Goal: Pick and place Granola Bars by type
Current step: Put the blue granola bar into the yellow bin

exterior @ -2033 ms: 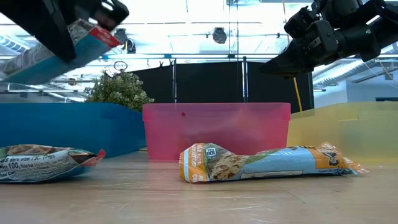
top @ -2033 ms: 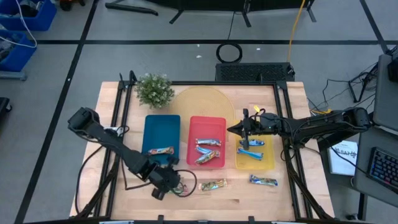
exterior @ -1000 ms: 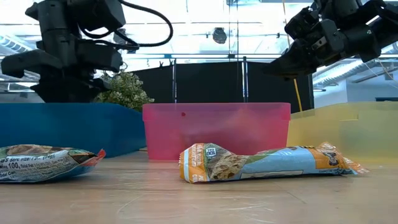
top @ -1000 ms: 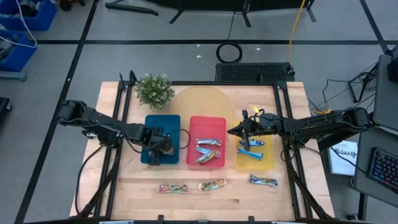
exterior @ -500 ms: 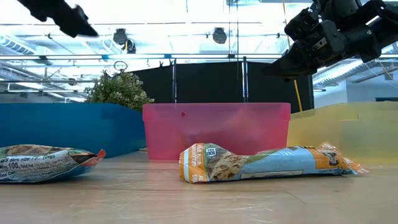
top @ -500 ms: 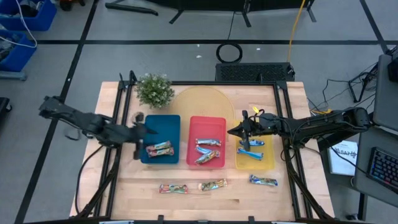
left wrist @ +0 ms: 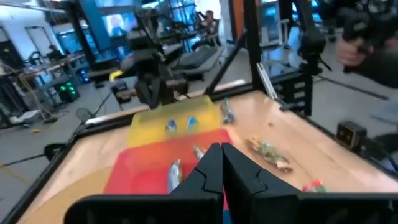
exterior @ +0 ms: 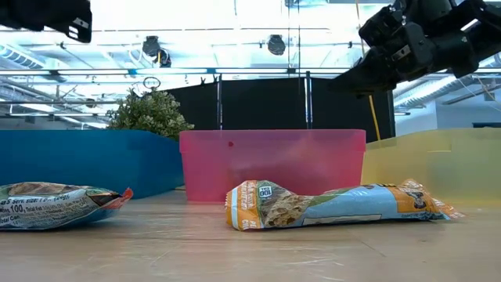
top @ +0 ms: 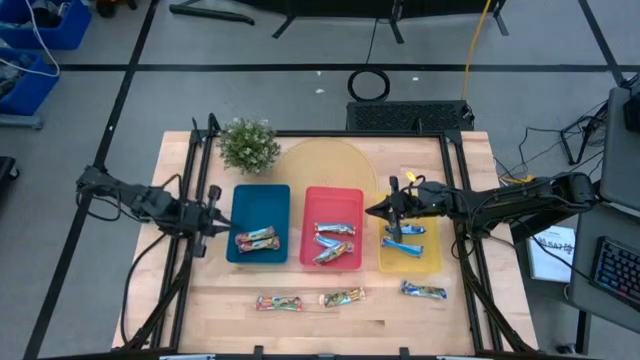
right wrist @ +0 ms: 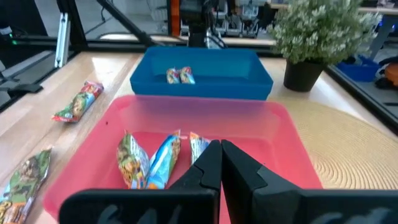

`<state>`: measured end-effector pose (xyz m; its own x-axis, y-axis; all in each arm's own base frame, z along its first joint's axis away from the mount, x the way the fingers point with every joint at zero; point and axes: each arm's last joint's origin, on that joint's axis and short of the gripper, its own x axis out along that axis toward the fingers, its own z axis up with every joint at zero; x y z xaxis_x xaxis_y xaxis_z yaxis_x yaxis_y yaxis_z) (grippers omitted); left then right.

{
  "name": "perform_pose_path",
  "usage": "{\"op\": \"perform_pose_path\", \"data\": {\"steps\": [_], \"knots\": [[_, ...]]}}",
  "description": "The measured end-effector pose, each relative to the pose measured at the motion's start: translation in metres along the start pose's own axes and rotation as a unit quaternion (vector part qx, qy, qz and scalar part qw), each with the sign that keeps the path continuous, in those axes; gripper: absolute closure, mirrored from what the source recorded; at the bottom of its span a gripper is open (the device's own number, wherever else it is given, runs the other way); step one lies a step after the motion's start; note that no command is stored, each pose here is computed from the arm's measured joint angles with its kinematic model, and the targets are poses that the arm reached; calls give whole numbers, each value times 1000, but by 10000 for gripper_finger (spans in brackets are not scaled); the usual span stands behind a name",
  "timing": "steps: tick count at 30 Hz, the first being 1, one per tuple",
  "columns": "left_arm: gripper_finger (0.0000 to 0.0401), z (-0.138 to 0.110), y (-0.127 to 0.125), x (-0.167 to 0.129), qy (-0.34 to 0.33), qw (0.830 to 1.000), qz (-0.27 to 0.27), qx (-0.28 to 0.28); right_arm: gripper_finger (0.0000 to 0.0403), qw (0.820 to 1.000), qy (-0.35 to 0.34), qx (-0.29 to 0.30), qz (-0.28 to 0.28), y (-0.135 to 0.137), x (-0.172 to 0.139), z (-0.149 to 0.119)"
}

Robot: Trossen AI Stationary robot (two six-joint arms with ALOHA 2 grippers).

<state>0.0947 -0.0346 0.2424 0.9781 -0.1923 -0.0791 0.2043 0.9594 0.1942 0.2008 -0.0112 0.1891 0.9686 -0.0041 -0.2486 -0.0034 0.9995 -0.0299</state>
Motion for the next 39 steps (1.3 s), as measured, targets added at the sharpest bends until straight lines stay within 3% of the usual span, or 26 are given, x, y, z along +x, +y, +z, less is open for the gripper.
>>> {"op": "perform_pose_path", "data": {"steps": [10, 12, 15, 20, 26, 32, 35, 39], "knots": [[398, -44, -5, 12, 38, 999, 20, 31, 403, 999, -38, -25, -5, -1, 0, 13], [397, -48, -4, 13, 35, 998, 33, 31, 403, 999, -22, -33, -9, 0, 2, 27], [385, -53, -2, 14, 41, 997, 64, 30, 403, 995, 64, -54, -51, 9, 2, 54], [377, -59, 1, 14, 59, 993, 102, 31, 403, 964, 218, -101, -112, 40, -10, 94], [397, -58, 0, 15, 54, 993, 90, 50, 403, 935, 337, -60, -91, 88, -23, 115], [377, -56, 0, 15, 40, 995, 77, 58, 402, 876, 473, -84, -39, 145, -9, 91], [378, -55, 0, 15, 36, 995, 74, 57, 387, 846, 531, -43, -13, 165, 0, 72], [395, -55, -1, 15, 34, 996, 64, 57, 336, 813, 581, 30, 4, 182, 8, 56]]}}
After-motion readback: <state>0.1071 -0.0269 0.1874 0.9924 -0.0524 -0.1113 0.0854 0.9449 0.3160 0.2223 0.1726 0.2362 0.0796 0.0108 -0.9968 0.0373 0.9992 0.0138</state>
